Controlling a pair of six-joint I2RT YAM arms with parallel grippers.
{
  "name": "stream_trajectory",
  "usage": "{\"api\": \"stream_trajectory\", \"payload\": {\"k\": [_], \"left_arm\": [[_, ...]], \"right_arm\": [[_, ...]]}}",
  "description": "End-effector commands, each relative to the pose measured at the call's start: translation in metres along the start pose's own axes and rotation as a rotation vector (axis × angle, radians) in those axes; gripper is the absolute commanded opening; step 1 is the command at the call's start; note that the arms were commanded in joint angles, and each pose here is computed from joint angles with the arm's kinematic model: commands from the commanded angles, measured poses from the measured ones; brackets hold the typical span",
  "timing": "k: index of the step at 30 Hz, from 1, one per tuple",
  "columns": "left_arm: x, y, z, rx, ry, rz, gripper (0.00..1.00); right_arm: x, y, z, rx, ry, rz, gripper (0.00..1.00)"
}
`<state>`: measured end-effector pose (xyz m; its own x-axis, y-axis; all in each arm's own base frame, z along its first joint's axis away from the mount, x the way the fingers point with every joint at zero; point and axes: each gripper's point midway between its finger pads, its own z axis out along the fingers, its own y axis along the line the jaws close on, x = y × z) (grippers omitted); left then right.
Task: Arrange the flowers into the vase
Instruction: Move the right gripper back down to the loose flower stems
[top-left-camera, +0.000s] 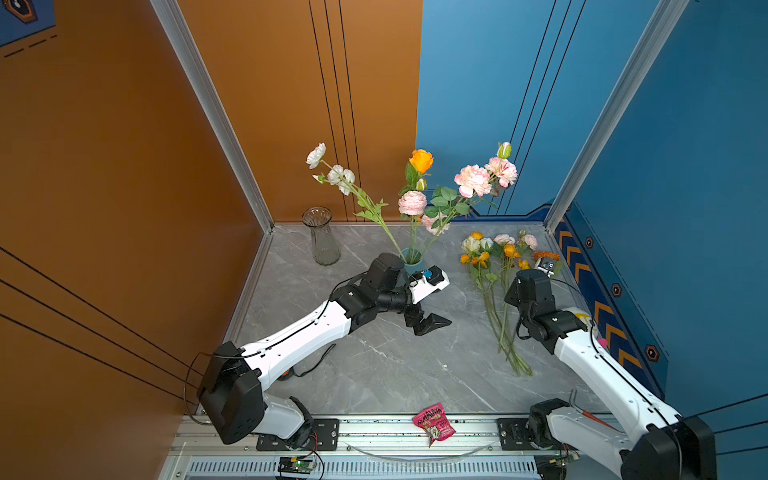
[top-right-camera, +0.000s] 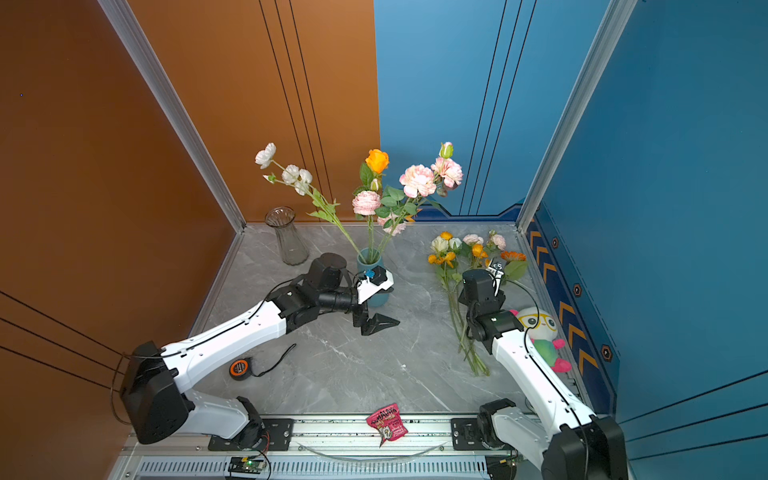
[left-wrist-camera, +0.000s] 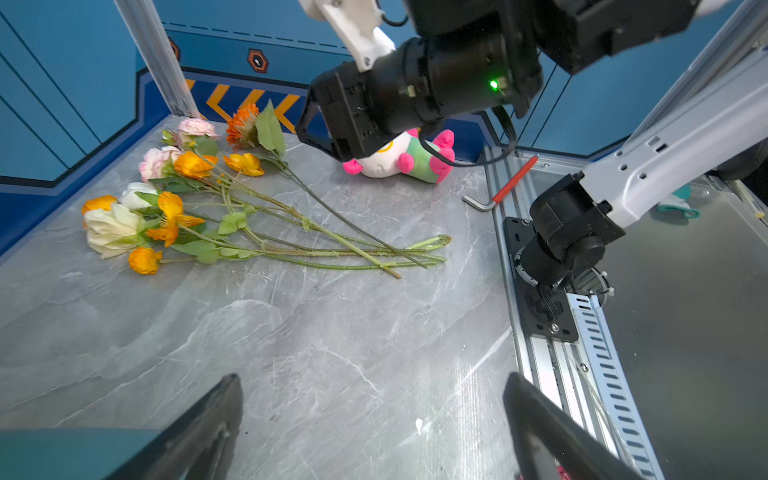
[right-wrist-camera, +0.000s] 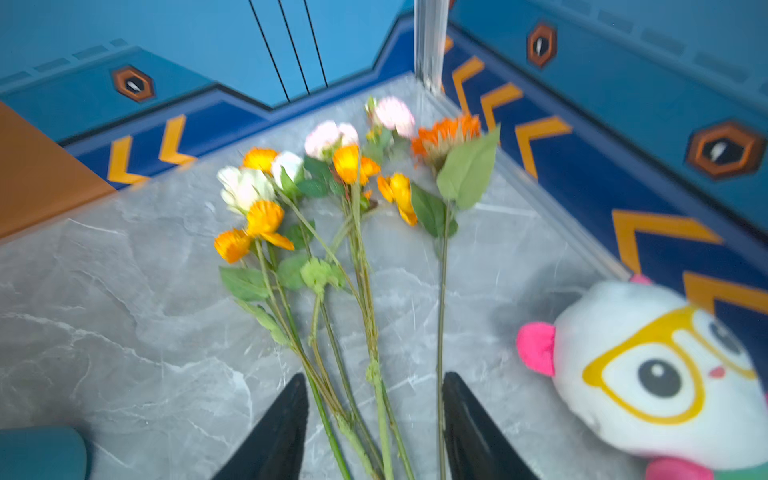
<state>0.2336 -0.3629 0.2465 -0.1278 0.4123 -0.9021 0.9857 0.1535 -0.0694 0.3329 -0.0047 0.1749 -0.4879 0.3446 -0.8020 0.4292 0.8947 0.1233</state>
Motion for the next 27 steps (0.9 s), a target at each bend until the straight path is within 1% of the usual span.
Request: {"api": "stream_trajectory", "payload": {"k": [1,4,6,8,11,16,21,27], "left_arm": [[0.018,-0.014,0.011,0.033,0.095,0.028,0.98],[0.029,-0.025,0.02,0.044,0.147,0.064,0.98],[0.035,-0.03,0.025,0.054,0.174,0.078,0.98],[0.037,-0.034,0.028,0.065,0.184,0.083,0.98],[0.039,-0.036,0.03,0.078,0.191,0.08,0.98],[0.043,-0.038,0.032,0.085,0.212,0.083,0.98],[0.044,-0.038,0.033,0.084,0.219,0.086,0.98],[0.045,-0.038,0.033,0.088,0.224,0.081,0.98]], "right_arm": [[0.037,-0.001,0.016,-0.037,0.232,0.007,0.41],[0.045,-0.007,0.033,-0.011,0.283,0.007,0.39],[0.049,-0.006,0.043,-0.02,0.297,0.017,0.38],[0.053,-0.004,0.053,-0.027,0.31,0.024,0.38],[0.059,0.001,0.068,-0.031,0.359,0.015,0.32],[0.068,0.009,0.093,-0.021,0.411,0.009,0.27],[0.074,0.011,0.107,0.0,0.431,0.009,0.25],[0.077,0.006,0.11,0.029,0.434,0.0,0.25]]}}
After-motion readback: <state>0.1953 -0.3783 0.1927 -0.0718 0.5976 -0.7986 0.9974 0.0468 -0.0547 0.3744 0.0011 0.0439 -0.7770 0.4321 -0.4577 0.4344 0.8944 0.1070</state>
